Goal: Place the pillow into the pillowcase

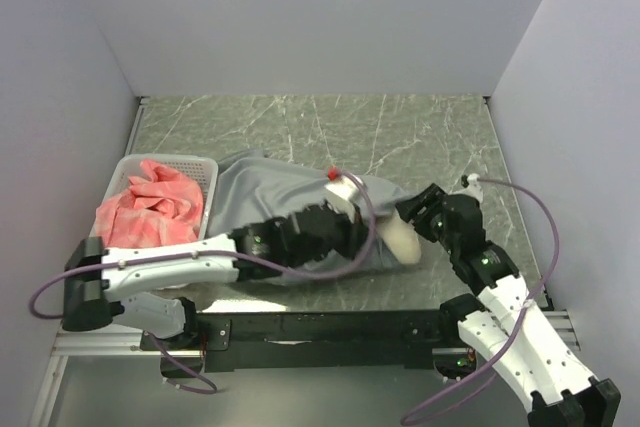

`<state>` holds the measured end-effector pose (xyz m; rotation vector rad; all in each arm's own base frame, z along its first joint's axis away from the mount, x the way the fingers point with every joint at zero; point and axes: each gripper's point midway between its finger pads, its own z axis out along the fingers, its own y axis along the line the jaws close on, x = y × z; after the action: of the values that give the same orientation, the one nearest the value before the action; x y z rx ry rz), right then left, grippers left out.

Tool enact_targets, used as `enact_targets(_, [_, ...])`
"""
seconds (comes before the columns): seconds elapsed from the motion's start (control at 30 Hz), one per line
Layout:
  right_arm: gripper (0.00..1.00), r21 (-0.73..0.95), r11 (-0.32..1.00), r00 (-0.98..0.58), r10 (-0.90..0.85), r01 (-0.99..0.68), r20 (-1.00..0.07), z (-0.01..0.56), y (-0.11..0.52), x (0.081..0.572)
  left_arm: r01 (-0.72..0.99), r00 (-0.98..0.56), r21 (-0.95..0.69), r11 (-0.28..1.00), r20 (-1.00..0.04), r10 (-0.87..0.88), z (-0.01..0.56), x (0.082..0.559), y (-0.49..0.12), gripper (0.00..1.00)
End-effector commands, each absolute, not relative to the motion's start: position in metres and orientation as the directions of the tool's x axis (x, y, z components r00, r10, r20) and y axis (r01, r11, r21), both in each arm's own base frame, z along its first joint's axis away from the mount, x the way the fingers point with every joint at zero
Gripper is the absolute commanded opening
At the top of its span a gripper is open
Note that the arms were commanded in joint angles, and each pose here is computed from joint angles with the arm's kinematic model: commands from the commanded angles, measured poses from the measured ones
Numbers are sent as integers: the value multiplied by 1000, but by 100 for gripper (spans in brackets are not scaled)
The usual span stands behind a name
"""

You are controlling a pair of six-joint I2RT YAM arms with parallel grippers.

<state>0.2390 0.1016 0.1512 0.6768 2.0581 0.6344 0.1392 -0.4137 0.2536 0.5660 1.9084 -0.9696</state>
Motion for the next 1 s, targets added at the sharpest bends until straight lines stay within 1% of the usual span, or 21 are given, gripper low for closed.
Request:
enact_targets(0.0, [74,610,785,-501,573,109,-648,199,110,248,492,-457,-547,677,-824,-334,338,209,-355,1])
enact_targets(0.03, [77,620,780,-490,575,86,-656,216,112,251,475,-452,-561,677,-816,-360,345,216,-348,1])
enact_targets(0.13, [81,623,777,-452,587,84,-671,243,108,254,426,-426,-596,681,-796,-431,366,237,-328,1])
enact_targets(0.23, [87,593,785,-370,612,178,-699,256,82,259,411,-400,-594,692,-799,-449,381,249,-320,1])
enact_targets(0.3, [88,575,783,-331,621,236,-710,257,64,262,410,-381,-594,692,-801,-462,395,255,-315,1])
enact_targets(0.33, [87,576,777,-326,629,254,-705,254,57,266,410,-374,-592,694,-803,-463,398,256,-314,1])
enact_targets(0.37, [86,592,754,-277,656,286,-702,257,38,276,409,-366,-594,693,-802,-472,406,256,-310,1])
enact_targets(0.4, [85,617,746,-328,665,250,-671,249,43,278,405,-360,-596,694,-801,-478,408,258,-307,1])
enact_targets(0.43, [80,627,736,-351,675,255,-649,241,41,286,409,-354,-597,690,-801,-483,413,257,-305,1])
enact_targets(0.47, [77,648,718,-326,695,254,-641,244,31,295,414,-345,-598,686,-800,-490,419,255,-301,1])
enact_targets(0.5, [73,658,714,-351,696,240,-627,236,34,300,413,-342,-600,685,-800,-493,421,255,-299,1])
enact_targets(0.53, [66,685,704,-423,688,189,-590,229,48,306,416,-341,-599,684,-800,-494,423,255,-297,1])
enact_targets(0.57, [64,700,699,-418,684,143,-598,234,52,316,419,-333,-598,684,-802,-497,429,254,-295,1])
enact_targets(0.6, [63,704,695,-448,681,147,-579,222,55,323,413,-335,-593,692,-805,-490,428,254,-293,1])
enact_targets(0.63, [63,724,683,-477,669,94,-569,221,64,326,411,-329,-593,693,-805,-494,432,254,-290,1])
enact_targets(0.67, [63,739,672,-454,674,49,-583,228,67,336,415,-327,-594,689,-804,-496,434,252,-288,1])
enact_targets(0.7, [62,741,668,-473,674,65,-567,217,67,342,414,-324,-593,690,-805,-497,436,251,-285,1])
enact_targets(0.77, [61,749,660,-465,683,60,-564,215,67,353,416,-317,-597,686,-802,-506,442,249,-280,1])
enact_targets(0.8, [60,753,652,-488,687,86,-538,203,68,359,416,-318,-595,688,-804,-503,442,248,-278,1])
enact_targets(0.9, [57,774,626,-513,696,93,-502,190,72,371,417,-311,-594,688,-805,-506,448,245,-273,1])
enact_targets(0.97, [57,802,594,-516,706,61,-484,193,79,377,420,-311,-593,687,-805,-505,450,242,-270,1])
